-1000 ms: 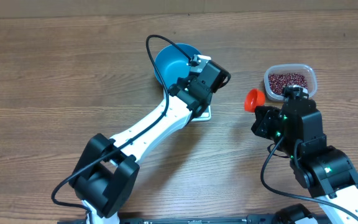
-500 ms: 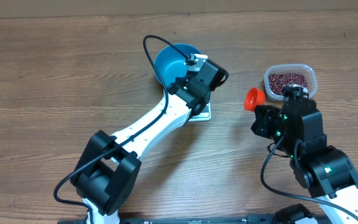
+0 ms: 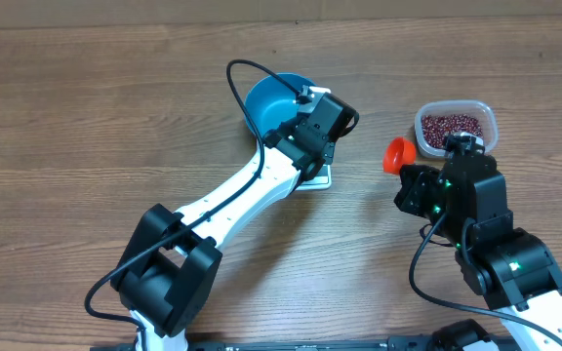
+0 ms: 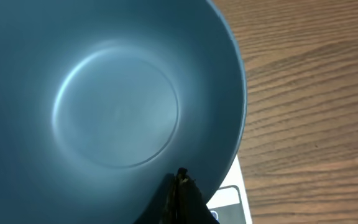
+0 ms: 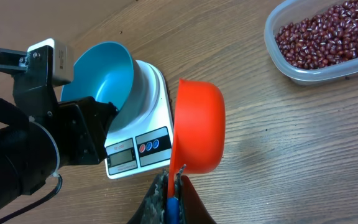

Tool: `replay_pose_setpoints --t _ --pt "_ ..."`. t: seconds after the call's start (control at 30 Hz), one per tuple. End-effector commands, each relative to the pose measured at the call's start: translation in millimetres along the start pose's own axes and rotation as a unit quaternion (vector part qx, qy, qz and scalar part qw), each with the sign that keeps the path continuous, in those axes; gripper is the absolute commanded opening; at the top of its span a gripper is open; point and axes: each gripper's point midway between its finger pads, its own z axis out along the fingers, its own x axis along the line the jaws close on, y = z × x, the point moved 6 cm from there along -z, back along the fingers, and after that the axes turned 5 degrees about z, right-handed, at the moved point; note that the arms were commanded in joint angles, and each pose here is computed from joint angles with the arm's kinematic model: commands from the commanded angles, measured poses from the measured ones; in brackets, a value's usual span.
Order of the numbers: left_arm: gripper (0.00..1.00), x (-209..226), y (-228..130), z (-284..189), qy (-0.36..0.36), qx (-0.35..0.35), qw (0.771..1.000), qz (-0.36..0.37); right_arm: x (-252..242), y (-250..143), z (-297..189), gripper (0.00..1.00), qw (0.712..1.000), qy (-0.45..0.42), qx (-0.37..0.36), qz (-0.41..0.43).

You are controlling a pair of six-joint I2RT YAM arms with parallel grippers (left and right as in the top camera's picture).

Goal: Scoop item into bowl and weigh 150g on scale

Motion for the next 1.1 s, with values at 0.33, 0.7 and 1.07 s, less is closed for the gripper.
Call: replay_pose_setpoints --t 0.33,0.7,1.07 --pt "0.04 -5 -7 9 -0.025 0.019 0.999 -0.008 9 11 -9 0.04 1.0 0.016 -0.019 0.001" --pt "0.04 2 -2 9 0.006 0.0 1.0 0.003 9 11 -9 0.04 1.0 0.016 -0.019 0.001" --pt "0.04 17 31 -43 0.014 -0.06 0.998 0.032 9 11 -9 0.04 1.0 0.016 -0.019 0.001"
